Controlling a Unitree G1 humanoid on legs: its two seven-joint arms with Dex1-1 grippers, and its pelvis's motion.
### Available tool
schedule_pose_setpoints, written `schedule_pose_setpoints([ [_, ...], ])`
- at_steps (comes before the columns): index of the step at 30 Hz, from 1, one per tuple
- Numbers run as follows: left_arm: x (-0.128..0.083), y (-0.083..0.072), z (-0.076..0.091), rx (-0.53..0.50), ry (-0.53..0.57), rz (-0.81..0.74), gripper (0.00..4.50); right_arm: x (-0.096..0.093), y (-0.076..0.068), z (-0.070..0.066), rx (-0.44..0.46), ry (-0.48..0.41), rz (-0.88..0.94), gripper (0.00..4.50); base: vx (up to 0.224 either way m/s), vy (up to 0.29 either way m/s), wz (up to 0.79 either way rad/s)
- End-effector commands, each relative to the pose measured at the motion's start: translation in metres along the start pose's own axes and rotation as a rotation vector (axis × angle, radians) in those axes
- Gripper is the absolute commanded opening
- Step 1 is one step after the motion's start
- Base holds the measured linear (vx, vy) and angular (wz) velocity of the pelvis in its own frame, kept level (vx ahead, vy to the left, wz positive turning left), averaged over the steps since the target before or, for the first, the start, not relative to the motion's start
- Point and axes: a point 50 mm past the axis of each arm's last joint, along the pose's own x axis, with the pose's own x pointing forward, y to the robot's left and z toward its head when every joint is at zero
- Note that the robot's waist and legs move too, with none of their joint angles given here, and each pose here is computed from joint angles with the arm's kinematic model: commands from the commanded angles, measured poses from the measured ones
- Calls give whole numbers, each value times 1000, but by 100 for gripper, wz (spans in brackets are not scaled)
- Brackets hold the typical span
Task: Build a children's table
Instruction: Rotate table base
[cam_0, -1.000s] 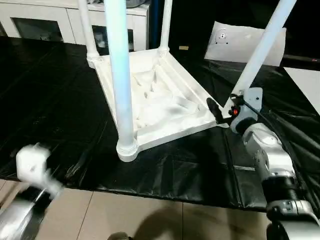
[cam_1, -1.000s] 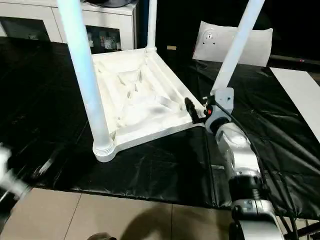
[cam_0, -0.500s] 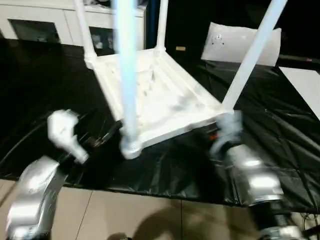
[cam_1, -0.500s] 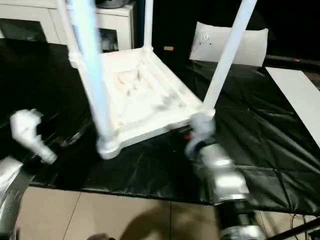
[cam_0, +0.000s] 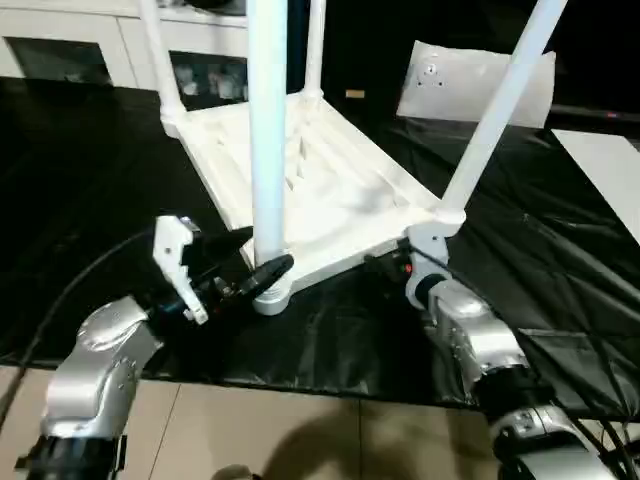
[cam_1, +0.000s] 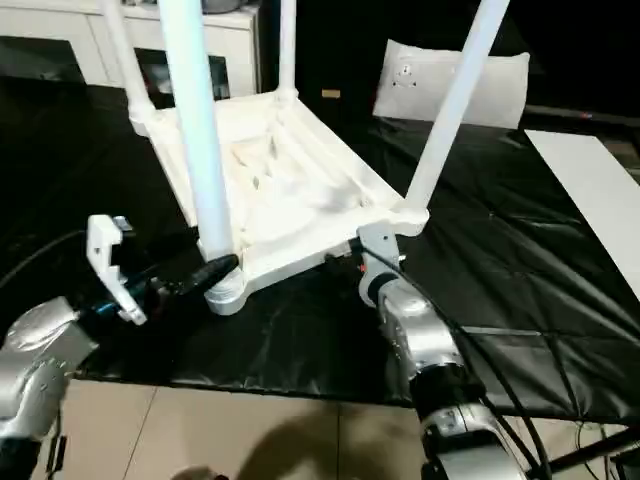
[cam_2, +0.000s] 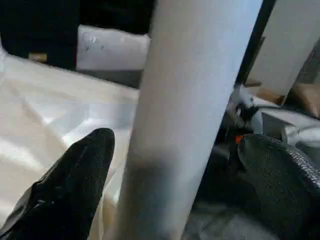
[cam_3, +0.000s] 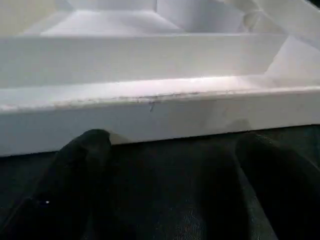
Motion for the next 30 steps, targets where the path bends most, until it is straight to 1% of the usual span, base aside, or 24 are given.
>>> schedule_pose_setpoints([
  [1,8,-3,1,19,4,-21,447,3,1,5,-23,-12,-1,450,0,0,0],
  [4,19,-11,1,10,1,-77,447,7,7,7,-20,-17,23,450,0,0,0],
  [6,24,-24,0,-28,-6,-149,447,10,12,8,-21,-27,43,450,0,0,0],
  [7,24,-24,0,-28,-6,-149,447,10,12,8,-21,-27,43,450,0,0,0],
  [8,26,-37,-1,-54,-4,-216,447,12,16,10,-20,-37,53,450,0,0,0],
  [9,27,-43,-2,-58,2,-244,447,12,17,11,-19,-40,56,450,0,0,0],
  [13,31,-61,-5,-71,17,-310,447,14,20,13,-19,-48,61,450,0,0,0],
  [15,35,-66,-5,-72,12,-322,447,15,21,14,-20,-51,66,450,0,0,0],
  [19,42,-69,-2,-62,1,-337,447,17,25,14,-27,-56,89,450,0,0,0],
  [20,46,-71,0,-61,-1,-353,447,17,32,17,-41,-78,134,450,0,0,0],
  [21,49,-72,1,-61,-5,-361,447,18,34,18,-46,-85,148,450,0,0,0],
  [26,60,-82,3,-53,-23,-387,447,20,37,21,-48,-86,140,450,0,0,0],
  [28,62,-80,2,-39,-24,-375,447,21,38,21,-50,-86,133,450,0,0,0],
  [30,63,-74,1,-11,-25,-337,447,22,39,24,-52,-97,137,450,0,0,0],
])
